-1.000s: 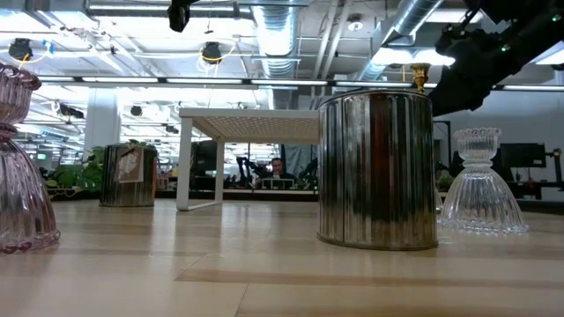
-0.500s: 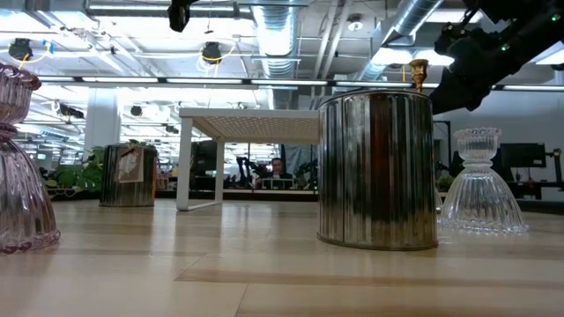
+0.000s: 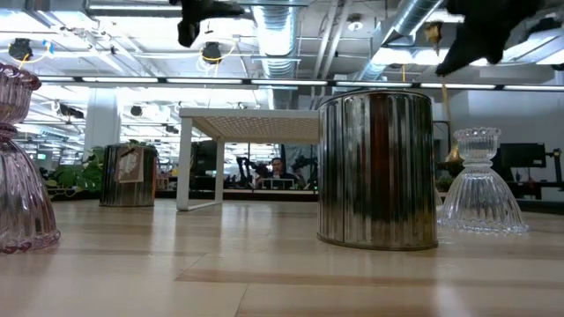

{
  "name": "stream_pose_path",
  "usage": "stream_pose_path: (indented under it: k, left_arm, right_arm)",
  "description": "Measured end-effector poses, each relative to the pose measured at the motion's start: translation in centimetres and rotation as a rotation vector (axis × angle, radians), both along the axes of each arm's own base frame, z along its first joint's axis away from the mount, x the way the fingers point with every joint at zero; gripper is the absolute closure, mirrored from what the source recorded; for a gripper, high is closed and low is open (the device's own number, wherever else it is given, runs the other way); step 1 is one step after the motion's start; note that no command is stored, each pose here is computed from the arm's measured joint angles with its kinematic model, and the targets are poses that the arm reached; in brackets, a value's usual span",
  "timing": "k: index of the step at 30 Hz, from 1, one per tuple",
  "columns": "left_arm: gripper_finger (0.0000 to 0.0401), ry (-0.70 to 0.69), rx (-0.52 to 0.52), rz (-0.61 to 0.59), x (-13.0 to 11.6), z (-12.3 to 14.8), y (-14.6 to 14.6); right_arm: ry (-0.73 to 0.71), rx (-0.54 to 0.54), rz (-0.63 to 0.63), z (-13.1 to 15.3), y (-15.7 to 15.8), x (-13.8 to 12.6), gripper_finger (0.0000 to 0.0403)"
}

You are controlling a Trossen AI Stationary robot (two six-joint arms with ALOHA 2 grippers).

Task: Pick & Place candle stick holders
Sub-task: Put the top gold candle holder on the shelf

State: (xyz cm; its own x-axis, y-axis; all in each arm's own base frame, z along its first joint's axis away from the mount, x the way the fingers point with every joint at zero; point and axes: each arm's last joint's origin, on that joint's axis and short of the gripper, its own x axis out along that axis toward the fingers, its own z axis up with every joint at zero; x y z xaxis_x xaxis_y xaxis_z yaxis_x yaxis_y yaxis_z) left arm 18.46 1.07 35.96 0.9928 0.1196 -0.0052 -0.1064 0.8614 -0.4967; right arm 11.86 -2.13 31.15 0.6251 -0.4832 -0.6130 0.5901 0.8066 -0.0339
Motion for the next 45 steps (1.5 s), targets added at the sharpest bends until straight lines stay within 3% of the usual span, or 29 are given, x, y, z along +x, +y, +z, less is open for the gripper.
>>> stream_pose_path:
  k: [5, 9, 15, 18, 24, 30, 38, 45]
  left_arm:
    - [0.0247, 0.048, 0.092, -0.036, 1.1, -0.7, -0.1]
    - [0.0212, 0.055, 0.156, -0.024, 1.2, -0.7, 0.0]
    - [0.0146, 0.051, 0.251, 0.01, 2.0, -0.8, 0.7]
    - [0.0132, 0.061, 0.273, 0.008, 2.6, -1.1, 1.4]
    - [0.0142, -0.025, 0.316, -0.086, 4.1, -1.1, 2.5]
    - [0.0146, -0.033, 0.369, -0.137, 5.4, -0.6, 3.1]
    - [0.0146, -0.014, 0.375, -0.125, 6.5, -0.7, 4.0]
    - [0.0164, -0.038, 0.382, -0.125, 6.3, -0.3, 3.8]
  right_arm:
    - [-0.049, -0.017, -0.009, 4.2, -0.2, -0.5, 0.0402]
    - [-0.082, -0.067, 0.026, 7.2, -0.4, 0.5, 0.0402]
    - [-0.102, -0.11, 0.187, 9.5, -0.6, 5.5, 0.0403]
    - [-0.102, -0.104, 0.294, 9.9, -0.7, 8.7, 0.0403]
    - [-0.142, -0.127, 0.478, 10.0, -0.9, 14.6, 0.0403]
    - [-0.221, -0.156, 0.622, 10.5, -0.8, 18.1, 0.0403]
    - [-0.247, -0.169, 0.689, 10.4, -1.0, 20.3, 0.0403]
    - [-0.266, -0.177, 0.709, 10.6, -1.5, 20.3, 0.0403]
